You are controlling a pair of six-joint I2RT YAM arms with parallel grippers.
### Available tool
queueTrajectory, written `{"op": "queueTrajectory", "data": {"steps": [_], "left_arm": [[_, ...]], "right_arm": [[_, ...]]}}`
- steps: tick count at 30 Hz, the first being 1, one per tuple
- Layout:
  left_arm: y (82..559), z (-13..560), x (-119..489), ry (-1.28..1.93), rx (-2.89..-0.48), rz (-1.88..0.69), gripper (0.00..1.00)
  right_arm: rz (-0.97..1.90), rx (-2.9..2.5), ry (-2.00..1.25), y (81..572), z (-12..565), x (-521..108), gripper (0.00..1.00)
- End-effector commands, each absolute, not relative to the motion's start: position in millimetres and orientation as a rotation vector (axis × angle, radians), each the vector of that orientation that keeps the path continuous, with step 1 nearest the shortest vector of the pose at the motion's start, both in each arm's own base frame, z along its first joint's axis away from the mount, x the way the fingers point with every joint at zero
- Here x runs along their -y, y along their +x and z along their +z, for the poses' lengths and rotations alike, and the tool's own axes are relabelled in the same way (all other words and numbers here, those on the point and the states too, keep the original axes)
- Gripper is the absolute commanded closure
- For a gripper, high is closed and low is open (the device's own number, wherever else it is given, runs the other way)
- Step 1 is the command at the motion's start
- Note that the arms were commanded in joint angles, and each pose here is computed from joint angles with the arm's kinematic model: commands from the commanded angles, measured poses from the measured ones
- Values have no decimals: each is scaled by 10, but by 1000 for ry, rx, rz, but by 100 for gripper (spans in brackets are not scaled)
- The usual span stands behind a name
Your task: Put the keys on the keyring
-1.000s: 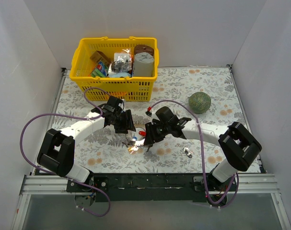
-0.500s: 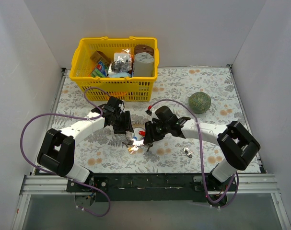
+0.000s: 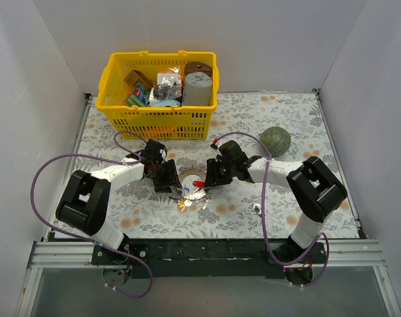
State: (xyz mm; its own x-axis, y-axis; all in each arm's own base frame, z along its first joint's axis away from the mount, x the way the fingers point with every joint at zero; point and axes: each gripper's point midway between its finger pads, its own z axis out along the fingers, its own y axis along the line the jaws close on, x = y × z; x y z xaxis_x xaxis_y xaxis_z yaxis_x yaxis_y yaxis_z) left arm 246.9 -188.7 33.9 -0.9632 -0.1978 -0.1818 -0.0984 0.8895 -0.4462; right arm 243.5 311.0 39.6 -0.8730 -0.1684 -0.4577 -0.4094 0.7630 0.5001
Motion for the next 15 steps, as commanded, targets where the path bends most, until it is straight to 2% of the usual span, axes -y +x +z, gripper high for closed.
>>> {"op": "queueTrajectory", "data": {"steps": [1, 8, 11, 14, 15], "left_arm": [[2514, 321, 1988, -245, -2810, -760, 50], [2454, 229, 2118, -279, -2784, -932, 52], [2483, 223, 2136, -293, -2755, -951, 57], [2523, 231, 2113, -313, -2727, -934, 67], [2545, 266, 2109, -319, -2712, -930, 76]], "right_arm": [[915, -2539, -451, 2567, 324, -3258, 50], [996, -2542, -478, 2534, 234, -3361, 52], [1021, -2544, -485, 2497, 220, -3370, 53], [1022, -2543, -479, 2477, 217, -3352, 53], [1026, -2536, -482, 2475, 240, -3353, 53]]}}
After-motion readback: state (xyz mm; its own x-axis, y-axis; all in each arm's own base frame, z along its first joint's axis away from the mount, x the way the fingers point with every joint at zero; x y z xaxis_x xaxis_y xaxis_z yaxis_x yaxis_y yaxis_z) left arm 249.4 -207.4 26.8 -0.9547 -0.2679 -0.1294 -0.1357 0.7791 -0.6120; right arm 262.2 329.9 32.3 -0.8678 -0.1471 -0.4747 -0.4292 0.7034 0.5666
